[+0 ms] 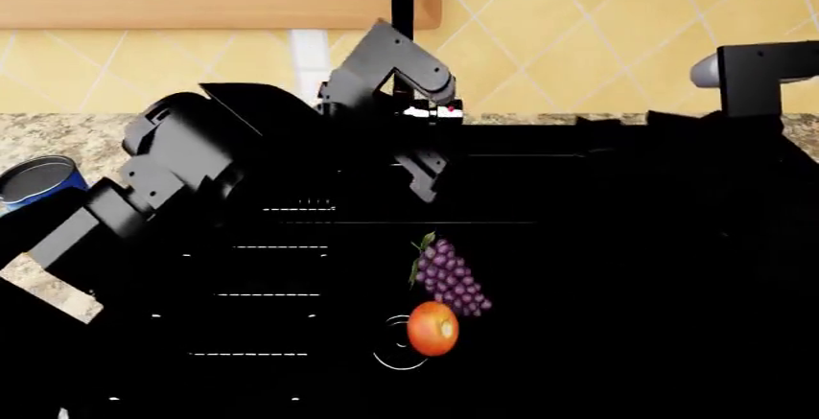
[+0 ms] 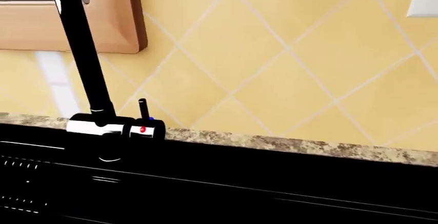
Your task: Pick up the fruits and vegetables and place them in the sink. Turn on the sink faucet to wash them. Then turn the sink off and put them in the tray.
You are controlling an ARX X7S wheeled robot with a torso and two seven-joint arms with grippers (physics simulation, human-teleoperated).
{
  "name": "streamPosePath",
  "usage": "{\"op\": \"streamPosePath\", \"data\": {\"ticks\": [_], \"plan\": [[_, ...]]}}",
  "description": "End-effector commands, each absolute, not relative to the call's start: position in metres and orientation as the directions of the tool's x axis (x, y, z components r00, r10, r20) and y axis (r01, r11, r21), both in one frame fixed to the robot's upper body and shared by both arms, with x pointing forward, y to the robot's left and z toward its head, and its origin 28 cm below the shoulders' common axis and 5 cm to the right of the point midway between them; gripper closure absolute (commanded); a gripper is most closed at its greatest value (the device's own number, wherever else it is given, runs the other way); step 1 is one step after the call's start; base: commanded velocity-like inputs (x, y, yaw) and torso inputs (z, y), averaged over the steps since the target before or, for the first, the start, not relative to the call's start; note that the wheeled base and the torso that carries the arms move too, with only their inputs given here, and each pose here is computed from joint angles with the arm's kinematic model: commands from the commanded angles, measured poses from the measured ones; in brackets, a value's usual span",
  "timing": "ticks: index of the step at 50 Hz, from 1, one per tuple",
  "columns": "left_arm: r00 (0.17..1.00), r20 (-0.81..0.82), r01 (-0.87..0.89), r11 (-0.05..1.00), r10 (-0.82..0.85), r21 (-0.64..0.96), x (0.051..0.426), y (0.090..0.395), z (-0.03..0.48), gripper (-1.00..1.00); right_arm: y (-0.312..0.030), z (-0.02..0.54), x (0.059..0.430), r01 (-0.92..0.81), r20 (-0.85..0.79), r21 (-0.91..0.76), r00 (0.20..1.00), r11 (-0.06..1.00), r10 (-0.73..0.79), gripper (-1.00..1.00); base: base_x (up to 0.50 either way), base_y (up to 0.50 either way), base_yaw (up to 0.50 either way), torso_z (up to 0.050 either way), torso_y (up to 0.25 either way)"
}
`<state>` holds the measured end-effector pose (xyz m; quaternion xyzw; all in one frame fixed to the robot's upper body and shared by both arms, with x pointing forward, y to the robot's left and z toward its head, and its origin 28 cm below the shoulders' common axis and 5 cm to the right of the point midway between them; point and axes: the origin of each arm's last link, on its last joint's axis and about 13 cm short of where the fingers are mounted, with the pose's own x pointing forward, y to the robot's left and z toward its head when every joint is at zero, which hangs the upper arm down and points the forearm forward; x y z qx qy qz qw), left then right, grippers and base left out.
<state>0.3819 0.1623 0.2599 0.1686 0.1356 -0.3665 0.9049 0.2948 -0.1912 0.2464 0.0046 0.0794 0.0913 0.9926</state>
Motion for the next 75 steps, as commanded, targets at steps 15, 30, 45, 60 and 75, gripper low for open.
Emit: {"op": "streamPosePath", "data": {"ticks": [15, 30, 45, 60, 75], "plan": [[0.907, 0.121, 0.364, 0.897, -0.402, 0.249, 0.396, 0.195, 0.248, -1.0, -0.174, 0.25, 0.301, -0.227, -0.096, 0.008, 0.969, 0.974, 0.227, -1.0, 0.0, 0.0, 0.0, 0.0, 0.0], [0.953, 0.186, 0.214, 0.966, -0.239, 0.147, 0.396, 0.217, 0.247, -1.0, -0.141, 0.25, 0.329, -0.252, 0.047, -0.014, 0.966, 0.968, 0.253, -1.0, 0.0, 0.0, 0.0, 0.0, 0.0], [0.989, 0.146, -0.004, 0.992, -0.015, 0.124, 0.42, 0.248, 0.253, -1.0, -0.101, 0.224, 0.359, -0.326, 0.061, -0.078, 0.942, 0.942, 0.331, -1.0, 0.0, 0.0, 0.0, 0.0, 0.0], [0.992, 0.113, -0.066, 0.993, 0.055, 0.097, 0.439, 0.252, 0.27, -1.0, -0.085, 0.208, 0.368, -0.316, 0.104, -0.104, 0.94, 0.943, 0.326, -1.0, 0.0, 0.0, 0.0, 0.0, 0.0], [0.991, 0.132, -0.05, 0.994, 0.037, 0.098, 0.44, 0.251, 0.271, -1.0, -0.064, 0.194, 0.407, -0.25, 0.174, -0.095, 0.949, 0.963, 0.264, -1.0, 0.0, 0.0, 0.0, 0.0, 0.0]]}}
